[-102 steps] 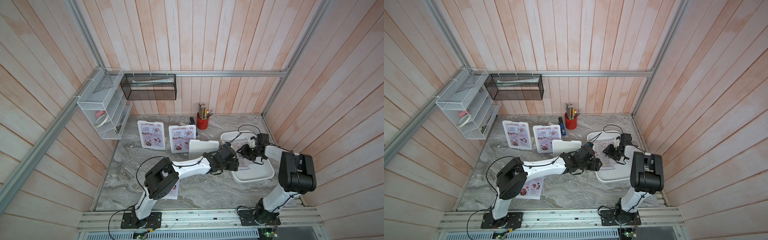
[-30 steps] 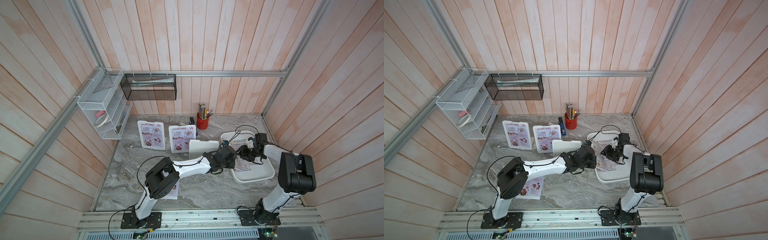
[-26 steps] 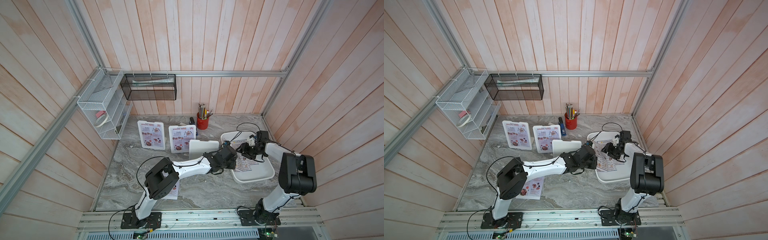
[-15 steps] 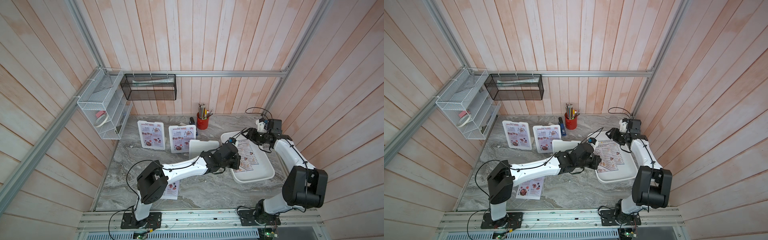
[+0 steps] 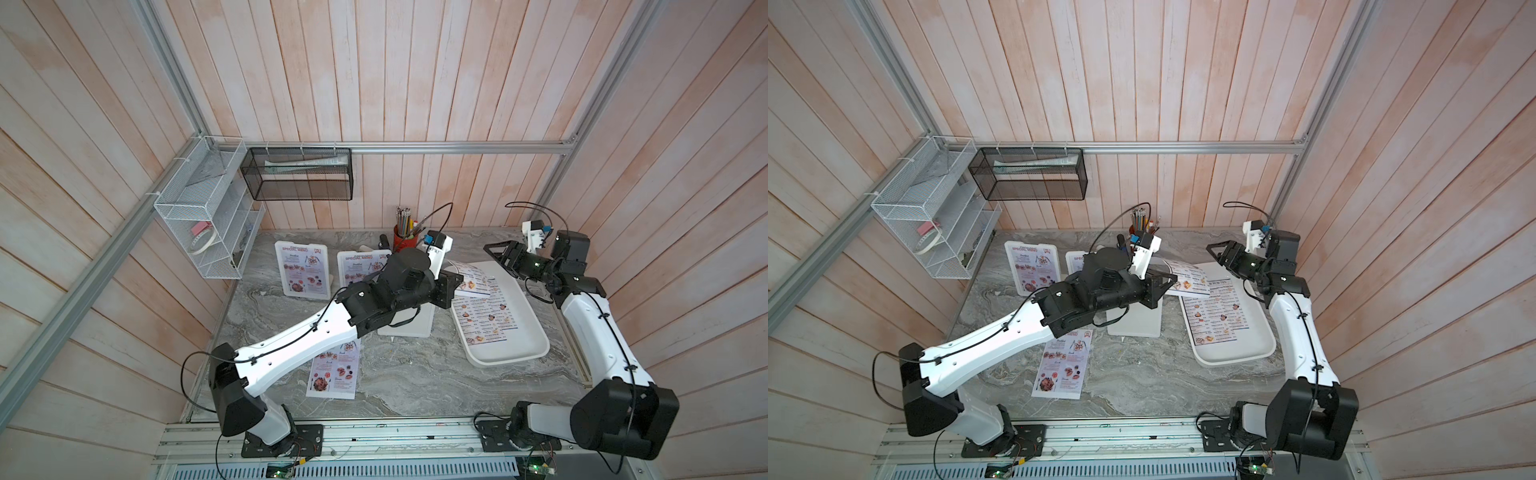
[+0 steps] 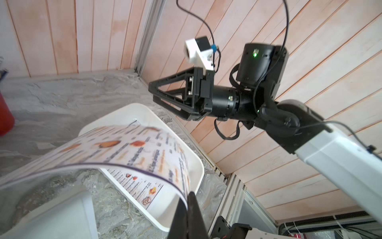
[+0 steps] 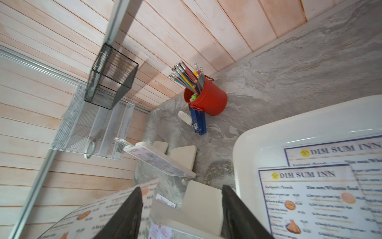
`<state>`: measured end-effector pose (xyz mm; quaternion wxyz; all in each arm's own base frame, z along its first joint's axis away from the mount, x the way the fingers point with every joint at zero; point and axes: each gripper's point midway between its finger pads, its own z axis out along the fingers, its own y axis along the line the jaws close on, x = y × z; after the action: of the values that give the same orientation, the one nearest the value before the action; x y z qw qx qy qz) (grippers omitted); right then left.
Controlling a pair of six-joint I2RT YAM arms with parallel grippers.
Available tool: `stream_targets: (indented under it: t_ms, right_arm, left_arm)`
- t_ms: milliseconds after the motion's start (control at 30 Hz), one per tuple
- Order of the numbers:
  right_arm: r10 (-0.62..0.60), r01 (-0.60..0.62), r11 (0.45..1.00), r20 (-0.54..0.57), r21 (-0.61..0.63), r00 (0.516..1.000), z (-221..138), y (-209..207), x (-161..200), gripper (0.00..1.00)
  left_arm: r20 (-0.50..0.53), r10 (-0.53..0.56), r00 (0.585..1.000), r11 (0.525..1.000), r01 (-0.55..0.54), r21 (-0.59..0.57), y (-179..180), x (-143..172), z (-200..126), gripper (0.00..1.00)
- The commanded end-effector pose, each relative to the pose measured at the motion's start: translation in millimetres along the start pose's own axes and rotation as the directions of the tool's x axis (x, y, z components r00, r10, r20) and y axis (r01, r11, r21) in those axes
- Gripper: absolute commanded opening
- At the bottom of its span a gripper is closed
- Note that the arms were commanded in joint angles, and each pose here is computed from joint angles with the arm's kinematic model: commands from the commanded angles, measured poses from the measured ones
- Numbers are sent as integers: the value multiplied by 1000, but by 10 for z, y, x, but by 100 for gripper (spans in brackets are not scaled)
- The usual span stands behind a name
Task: Replace the menus in the menu holders
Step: Pick up the menu from the storage box.
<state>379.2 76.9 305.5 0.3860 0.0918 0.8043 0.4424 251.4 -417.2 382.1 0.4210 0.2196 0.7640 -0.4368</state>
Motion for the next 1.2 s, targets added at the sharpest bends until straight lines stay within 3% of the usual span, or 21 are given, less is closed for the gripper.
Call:
stream_targets:
  t_ms: [0, 233, 567, 1167]
  right_arm:
    - [86, -85, 992, 6, -89, 996, -59, 216, 3, 63]
    - [182, -194, 953, -71, -234, 981, 164, 695, 280, 65]
    - [329, -358, 891, -148, -277, 933, 259, 817, 629, 68]
    - [358, -431, 811, -246, -397, 901, 256, 1175, 714, 67]
  left_arm:
    - [32, 65, 997, 998, -64, -17, 47, -172, -228, 0]
    - [59, 76, 995, 997, -77, 9, 210, -336, -435, 0]
    - [31, 73, 997, 991, -76, 111, 338, -251, -510, 0]
    - [-3, 26, 1000, 972, -25, 233, 361, -144, -471, 0]
